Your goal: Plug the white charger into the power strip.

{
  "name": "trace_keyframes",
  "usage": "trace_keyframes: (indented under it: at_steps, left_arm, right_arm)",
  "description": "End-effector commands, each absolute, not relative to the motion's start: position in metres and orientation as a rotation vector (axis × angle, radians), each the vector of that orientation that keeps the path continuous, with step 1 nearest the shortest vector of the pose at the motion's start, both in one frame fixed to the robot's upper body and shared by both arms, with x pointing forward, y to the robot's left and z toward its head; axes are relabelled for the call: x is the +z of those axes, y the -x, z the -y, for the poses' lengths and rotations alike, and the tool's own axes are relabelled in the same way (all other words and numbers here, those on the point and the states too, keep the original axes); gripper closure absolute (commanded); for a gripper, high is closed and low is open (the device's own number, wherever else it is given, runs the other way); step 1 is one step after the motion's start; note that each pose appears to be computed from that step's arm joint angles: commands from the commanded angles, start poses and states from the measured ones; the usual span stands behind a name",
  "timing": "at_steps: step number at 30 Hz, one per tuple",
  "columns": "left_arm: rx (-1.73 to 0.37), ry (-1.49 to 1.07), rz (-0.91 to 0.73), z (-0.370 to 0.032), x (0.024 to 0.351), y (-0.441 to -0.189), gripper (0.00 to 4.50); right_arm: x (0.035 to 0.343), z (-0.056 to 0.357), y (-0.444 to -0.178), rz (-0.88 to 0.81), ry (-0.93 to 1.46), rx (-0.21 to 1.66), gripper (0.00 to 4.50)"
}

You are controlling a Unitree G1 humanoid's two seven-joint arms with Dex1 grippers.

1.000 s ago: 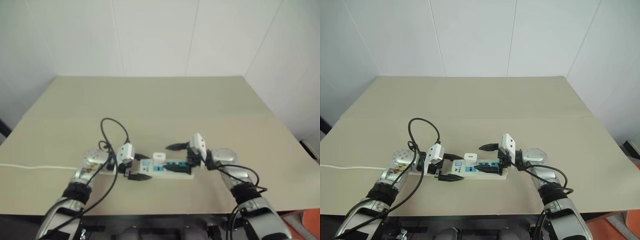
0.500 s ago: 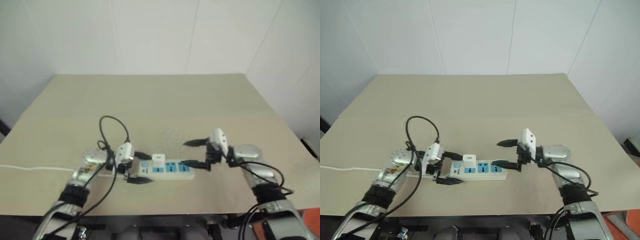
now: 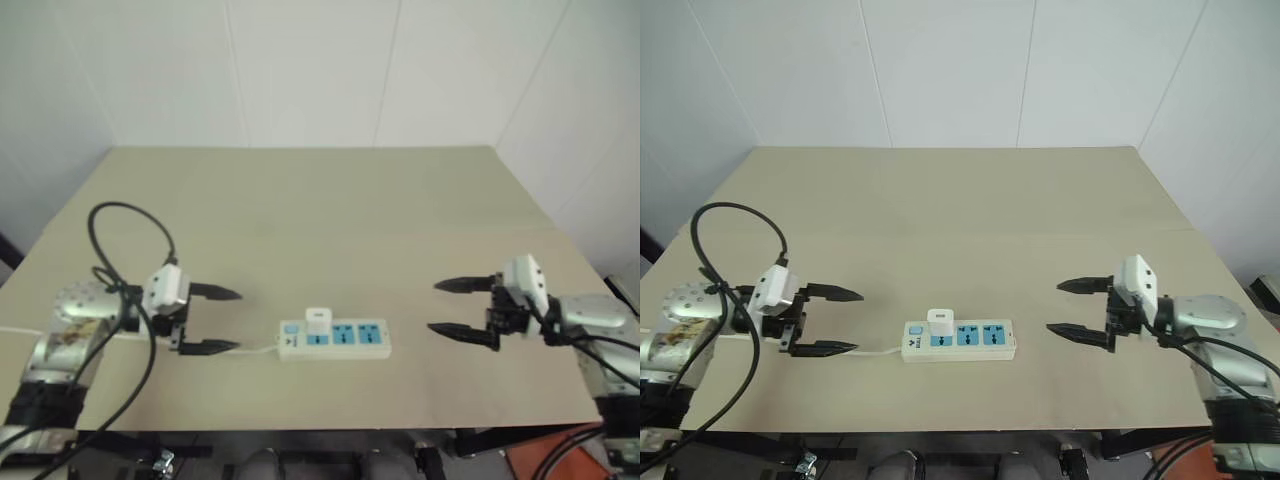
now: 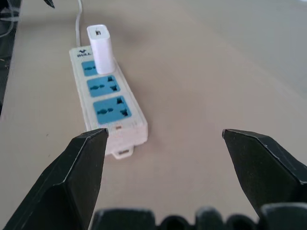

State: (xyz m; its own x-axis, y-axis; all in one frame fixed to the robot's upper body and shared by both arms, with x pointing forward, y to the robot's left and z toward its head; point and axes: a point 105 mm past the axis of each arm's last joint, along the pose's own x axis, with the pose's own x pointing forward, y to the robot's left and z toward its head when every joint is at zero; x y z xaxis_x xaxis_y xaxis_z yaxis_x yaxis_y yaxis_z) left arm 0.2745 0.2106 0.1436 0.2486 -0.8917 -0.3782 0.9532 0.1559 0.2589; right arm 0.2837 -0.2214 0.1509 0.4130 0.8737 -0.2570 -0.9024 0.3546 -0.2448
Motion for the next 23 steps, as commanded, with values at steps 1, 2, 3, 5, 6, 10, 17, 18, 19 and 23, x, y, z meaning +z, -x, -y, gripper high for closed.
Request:
trace_keyframes:
  at_steps: [1, 2, 3, 5, 6, 10, 17, 18, 19, 23]
  left_arm:
    - [-1.29, -0.508, -0.104, -0.216, 0.158, -0.267, 0.04]
    - [-1.281, -0.503, -0.102, -0.216, 0.158, -0.265, 0.04]
    - [-1.269, -0.497, -0.1, -0.217, 0.158, -0.263, 0.04]
    - [-1.257, -0.485, -0.1, -0.217, 0.158, -0.259, 0.04]
    - [-1.256, -0.48, -0.102, -0.217, 0.157, -0.257, 0.04]
    - [-1.238, -0.462, -0.103, -0.216, 0.155, -0.257, 0.04]
    - [-1.23, -0.448, -0.109, -0.214, 0.153, -0.258, 0.04]
    - [-1.226, -0.447, -0.113, -0.215, 0.152, -0.258, 0.04]
    - [-1.223, -0.446, -0.116, -0.215, 0.152, -0.258, 0.04]
    - [-1.221, -0.444, -0.121, -0.216, 0.151, -0.258, 0.04]
  right_arm:
    - [0.165, 0.235, -0.277, -0.055, 0.403, 1.096, 0.0]
    - [0.165, 0.238, -0.276, -0.061, 0.405, 1.081, 0.0]
    - [0.165, 0.241, -0.274, -0.067, 0.411, 1.067, 0.0]
    - [0.165, 0.244, -0.273, -0.071, 0.418, 1.051, 0.0]
    - [0.165, 0.244, -0.273, -0.074, 0.422, 1.046, 0.0]
    - [0.162, 0.244, -0.27, -0.097, 0.428, 1.052, 0.0]
    - [0.161, 0.244, -0.272, -0.102, 0.46, 1.033, 0.0]
    - [0.16, 0.244, -0.273, -0.104, 0.473, 1.025, 0.0]
    - [0.159, 0.245, -0.272, -0.108, 0.483, 1.019, 0.0]
    - [0.16, 0.25, -0.272, -0.112, 0.511, 0.993, 0.0]
